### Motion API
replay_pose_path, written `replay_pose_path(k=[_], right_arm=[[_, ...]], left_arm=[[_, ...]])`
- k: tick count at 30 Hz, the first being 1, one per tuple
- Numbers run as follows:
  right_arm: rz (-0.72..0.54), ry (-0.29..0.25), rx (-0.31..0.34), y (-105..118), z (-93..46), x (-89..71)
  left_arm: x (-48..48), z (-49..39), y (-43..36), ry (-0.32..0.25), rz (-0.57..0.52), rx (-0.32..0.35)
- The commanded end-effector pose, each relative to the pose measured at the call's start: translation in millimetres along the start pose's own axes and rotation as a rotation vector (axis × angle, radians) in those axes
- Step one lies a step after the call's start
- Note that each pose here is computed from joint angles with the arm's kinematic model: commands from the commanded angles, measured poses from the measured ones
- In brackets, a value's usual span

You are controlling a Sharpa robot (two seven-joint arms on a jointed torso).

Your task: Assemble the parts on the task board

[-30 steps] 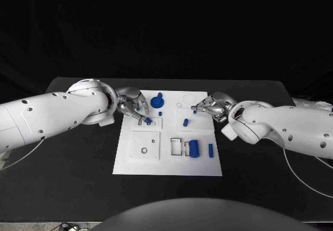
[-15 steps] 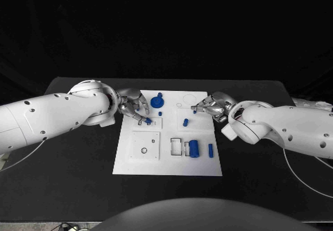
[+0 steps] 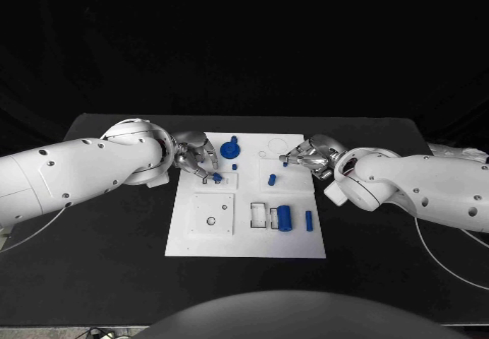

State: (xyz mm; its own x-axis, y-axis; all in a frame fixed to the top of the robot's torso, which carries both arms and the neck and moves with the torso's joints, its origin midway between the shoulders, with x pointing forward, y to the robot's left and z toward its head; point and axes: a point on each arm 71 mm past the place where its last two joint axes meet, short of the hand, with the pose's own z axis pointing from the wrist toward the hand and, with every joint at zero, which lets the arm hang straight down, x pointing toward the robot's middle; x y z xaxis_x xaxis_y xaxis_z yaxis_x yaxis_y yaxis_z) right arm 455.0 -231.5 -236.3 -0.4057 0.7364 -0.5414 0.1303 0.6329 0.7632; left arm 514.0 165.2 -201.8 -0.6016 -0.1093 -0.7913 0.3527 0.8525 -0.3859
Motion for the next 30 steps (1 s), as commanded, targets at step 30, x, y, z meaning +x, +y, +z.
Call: replay_pose_path(k=[30], right_arm=[[-0.007,0.004,-0.015,1.4,-0.5,1.3]], left_arm=[[9.1,6.9,-1.2,0.057,0.016,-0.015]])
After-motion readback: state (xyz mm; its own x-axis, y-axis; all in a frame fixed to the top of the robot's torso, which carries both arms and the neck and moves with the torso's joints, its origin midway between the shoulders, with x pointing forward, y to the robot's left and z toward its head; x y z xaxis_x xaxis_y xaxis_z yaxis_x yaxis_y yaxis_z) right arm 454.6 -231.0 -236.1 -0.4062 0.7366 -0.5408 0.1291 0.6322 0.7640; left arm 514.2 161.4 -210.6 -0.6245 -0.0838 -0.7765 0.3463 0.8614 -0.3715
